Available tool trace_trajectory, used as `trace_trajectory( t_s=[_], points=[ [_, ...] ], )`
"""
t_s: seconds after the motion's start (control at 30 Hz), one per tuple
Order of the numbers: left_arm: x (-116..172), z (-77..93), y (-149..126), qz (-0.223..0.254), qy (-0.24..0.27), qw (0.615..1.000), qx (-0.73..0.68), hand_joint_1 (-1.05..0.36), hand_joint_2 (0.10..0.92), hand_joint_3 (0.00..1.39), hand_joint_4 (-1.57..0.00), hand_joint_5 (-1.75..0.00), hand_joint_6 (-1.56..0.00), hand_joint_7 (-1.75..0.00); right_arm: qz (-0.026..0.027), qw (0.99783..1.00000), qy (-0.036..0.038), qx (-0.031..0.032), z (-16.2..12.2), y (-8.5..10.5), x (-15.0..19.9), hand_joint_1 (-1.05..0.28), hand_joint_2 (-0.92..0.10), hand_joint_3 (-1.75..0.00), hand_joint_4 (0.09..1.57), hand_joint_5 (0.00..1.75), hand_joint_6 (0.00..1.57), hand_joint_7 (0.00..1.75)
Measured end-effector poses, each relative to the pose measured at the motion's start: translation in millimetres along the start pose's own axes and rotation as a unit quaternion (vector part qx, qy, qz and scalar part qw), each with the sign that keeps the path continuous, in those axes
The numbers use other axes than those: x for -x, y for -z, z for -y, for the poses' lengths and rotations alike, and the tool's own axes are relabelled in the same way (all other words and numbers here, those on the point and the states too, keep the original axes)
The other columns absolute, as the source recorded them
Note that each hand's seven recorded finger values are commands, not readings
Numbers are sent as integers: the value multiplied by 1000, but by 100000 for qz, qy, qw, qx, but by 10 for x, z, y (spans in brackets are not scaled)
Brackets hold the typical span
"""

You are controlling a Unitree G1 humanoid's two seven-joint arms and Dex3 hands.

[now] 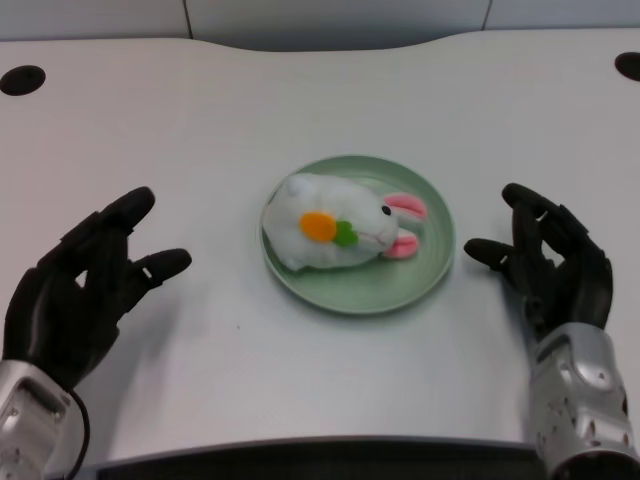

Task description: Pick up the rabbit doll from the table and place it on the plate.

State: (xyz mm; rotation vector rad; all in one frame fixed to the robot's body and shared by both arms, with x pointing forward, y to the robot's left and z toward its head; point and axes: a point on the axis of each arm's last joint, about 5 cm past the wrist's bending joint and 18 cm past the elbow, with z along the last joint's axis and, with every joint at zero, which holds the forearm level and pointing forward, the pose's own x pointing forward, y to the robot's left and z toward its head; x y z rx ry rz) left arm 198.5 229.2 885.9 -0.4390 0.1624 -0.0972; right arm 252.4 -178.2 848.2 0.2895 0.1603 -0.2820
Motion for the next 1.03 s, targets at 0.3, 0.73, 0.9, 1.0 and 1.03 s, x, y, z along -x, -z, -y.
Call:
trace_trajectory(
  t_s=[0.3, 0.73, 0.9, 1.0, 1.03],
  points=[
    [186, -96, 139, -1859, -3634, 99665, 7084, -598, 921, 680, -315, -1346, -579, -98, 174, 100000, -71, 229, 4, -6, 2, -311, -921, -287, 757, 1037, 681, 526],
    [185, -97, 217, -1999, -4821, 99647, 6572, -576, 921, 641, -368, -1344, -638, -168, 169, 99999, -74, 440, 20, -9, 3, -299, -921, -292, 757, 1036, 670, 526],
    [166, -76, 236, -1528, -4671, 99850, 2402, -559, 921, 646, -361, -1328, -632, -176, 168, 99997, -578, 453, 21, -10, 2, -309, -921, -289, 744, 1029, 665, 528],
    [162, -68, 246, -1651, -4676, 99869, 1294, -553, 921, 621, -328, -1359, -615, -175, 174, 99996, -764, 428, 22, -10, 2, -322, -921, -281, 756, 1034, 668, 532],
    [162, -67, 248, -1643, -4705, 99872, 912, -553, 921, 619, -325, -1363, -612, -175, 178, 99996, -778, 444, 22, -10, 2, -322, -921, -281, 755, 1034, 668, 532]
  ],
)
